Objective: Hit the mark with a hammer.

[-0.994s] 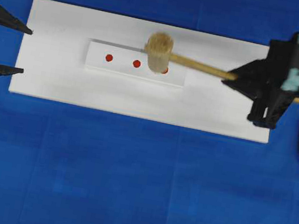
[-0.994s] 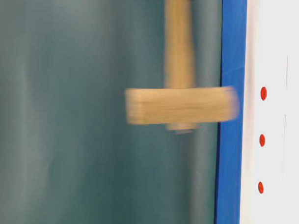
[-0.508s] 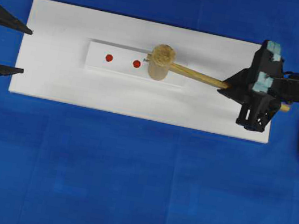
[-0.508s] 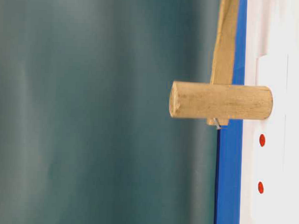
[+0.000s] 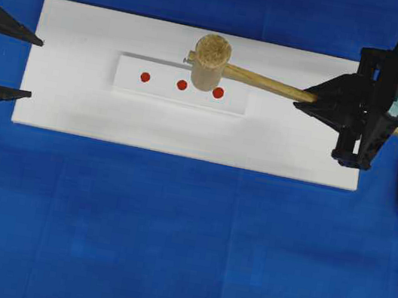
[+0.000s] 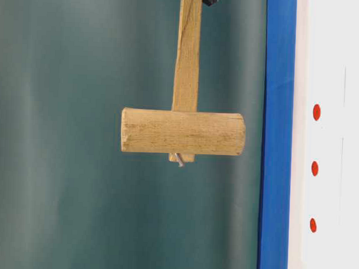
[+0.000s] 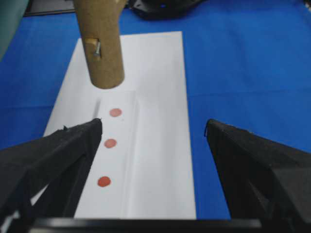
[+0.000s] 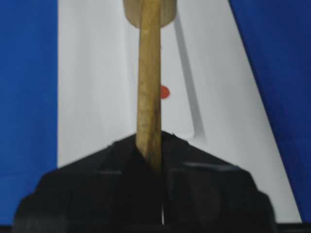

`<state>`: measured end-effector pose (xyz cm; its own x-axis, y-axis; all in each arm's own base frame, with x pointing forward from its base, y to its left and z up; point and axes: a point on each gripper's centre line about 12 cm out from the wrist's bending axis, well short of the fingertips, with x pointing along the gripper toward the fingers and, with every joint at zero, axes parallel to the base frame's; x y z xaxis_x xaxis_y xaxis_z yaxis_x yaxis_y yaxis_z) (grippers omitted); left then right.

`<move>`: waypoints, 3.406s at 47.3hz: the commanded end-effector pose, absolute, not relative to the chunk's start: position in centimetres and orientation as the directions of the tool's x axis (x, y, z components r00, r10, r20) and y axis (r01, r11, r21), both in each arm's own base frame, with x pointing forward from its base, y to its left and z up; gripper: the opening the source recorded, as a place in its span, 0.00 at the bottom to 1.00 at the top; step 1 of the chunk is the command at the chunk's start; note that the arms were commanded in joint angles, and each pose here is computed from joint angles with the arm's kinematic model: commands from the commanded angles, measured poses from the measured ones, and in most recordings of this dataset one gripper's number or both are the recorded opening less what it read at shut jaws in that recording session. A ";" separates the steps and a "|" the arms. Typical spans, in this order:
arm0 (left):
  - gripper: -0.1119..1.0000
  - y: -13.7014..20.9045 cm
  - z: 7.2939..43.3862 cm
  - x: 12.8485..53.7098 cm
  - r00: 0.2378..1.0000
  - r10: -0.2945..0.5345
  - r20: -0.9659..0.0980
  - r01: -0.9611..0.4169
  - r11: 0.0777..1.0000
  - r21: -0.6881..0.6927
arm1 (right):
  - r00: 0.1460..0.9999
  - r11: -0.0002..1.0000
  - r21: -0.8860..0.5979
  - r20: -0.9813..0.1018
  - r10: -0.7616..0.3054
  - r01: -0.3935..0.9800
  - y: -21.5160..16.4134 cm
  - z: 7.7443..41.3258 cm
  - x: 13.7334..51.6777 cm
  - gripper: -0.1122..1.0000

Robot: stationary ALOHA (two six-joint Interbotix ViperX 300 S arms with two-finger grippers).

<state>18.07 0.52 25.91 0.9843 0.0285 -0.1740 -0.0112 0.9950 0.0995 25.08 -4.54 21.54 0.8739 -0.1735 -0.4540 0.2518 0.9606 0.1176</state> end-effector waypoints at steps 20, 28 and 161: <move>0.87 0.6 26.4 18.3 0.987 0.030 -0.160 -0.014 0.995 0.098 | 0.890 0.973 0.106 -0.433 -0.140 0.205 -4.0 23.6 29.6 0.11; 0.87 0.6 26.4 18.3 0.986 0.030 -0.162 -0.014 0.995 0.098 | 0.892 0.978 0.099 -0.436 -0.121 0.181 -3.6 24.0 32.1 0.11; 0.50 1.3 24.0 30.2 0.981 0.044 -0.191 -0.026 0.995 0.100 | 0.906 0.991 0.040 -0.411 -0.102 0.130 -2.9 25.0 37.9 0.94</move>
<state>29.83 1.24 22.73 0.9716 0.0433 -0.2326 -0.0200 0.9946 0.1016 37.50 -2.76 23.46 0.8868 -0.0930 -0.4528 0.1296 0.9903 0.0504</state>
